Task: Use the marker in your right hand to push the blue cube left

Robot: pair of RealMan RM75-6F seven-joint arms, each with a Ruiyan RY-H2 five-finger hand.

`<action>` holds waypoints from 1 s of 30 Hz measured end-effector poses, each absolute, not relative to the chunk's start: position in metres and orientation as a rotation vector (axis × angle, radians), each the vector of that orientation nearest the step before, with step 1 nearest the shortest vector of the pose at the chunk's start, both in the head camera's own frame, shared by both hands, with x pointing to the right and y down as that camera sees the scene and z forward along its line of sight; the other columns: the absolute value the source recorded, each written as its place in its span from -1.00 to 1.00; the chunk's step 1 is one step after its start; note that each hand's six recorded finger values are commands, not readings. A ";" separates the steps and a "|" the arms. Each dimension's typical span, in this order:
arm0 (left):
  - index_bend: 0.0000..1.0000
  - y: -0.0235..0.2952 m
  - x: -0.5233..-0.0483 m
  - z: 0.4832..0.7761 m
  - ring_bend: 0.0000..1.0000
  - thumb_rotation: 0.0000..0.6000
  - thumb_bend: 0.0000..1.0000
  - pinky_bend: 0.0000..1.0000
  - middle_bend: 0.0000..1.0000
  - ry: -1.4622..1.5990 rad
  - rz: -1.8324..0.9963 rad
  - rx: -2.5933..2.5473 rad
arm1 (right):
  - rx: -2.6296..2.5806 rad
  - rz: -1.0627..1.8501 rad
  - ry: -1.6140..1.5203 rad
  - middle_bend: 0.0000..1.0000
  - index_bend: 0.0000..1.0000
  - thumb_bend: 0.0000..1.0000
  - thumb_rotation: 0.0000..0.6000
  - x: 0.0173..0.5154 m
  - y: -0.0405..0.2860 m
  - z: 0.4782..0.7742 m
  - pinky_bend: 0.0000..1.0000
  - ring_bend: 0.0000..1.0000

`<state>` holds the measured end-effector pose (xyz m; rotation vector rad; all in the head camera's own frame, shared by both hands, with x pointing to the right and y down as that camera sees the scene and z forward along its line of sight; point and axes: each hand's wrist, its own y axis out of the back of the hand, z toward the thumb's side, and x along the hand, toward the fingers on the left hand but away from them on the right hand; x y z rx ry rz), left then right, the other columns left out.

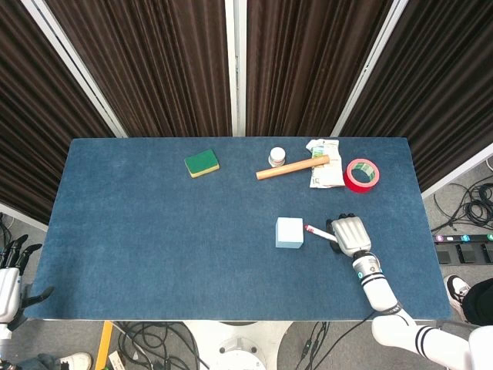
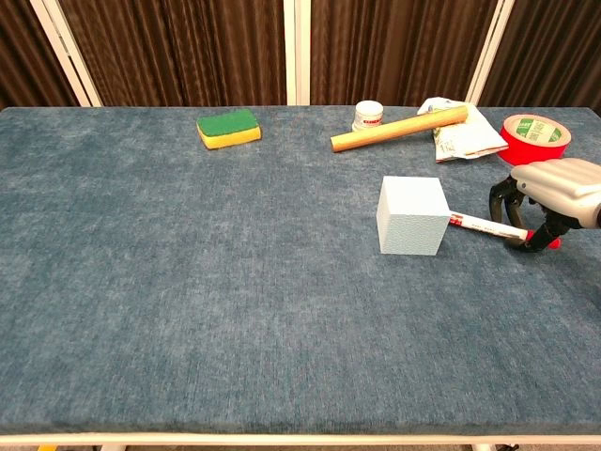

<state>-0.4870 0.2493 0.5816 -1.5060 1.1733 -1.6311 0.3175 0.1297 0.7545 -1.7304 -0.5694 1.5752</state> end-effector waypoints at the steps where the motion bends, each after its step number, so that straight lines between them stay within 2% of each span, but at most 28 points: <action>1: -0.48 0.249 -0.487 0.582 -0.80 1.00 -0.93 -0.65 -0.66 1.172 -1.630 -1.507 | -1.730 1.572 -0.565 0.17 0.12 -0.18 1.00 0.318 0.129 0.754 -0.37 -0.38; 13: -0.48 0.246 -0.481 0.580 -0.80 1.00 -0.93 -0.65 -0.66 1.154 -1.624 -1.512 | -1.773 1.442 -0.471 0.17 0.17 -0.17 1.00 0.323 0.117 0.736 -0.37 -0.39; 20: -0.48 0.247 -0.480 0.578 -0.80 1.00 -0.93 -0.65 -0.66 1.149 -1.628 -1.506 | -1.748 1.387 -0.343 0.17 0.17 -0.15 1.00 0.320 0.111 0.739 -0.37 -0.39; 30: -0.48 0.248 -0.481 0.577 -0.80 1.00 -0.93 -0.65 -0.66 1.149 -1.638 -1.499 | -1.802 1.260 -0.317 0.19 0.20 -0.12 1.00 0.277 0.113 0.744 -0.37 -0.37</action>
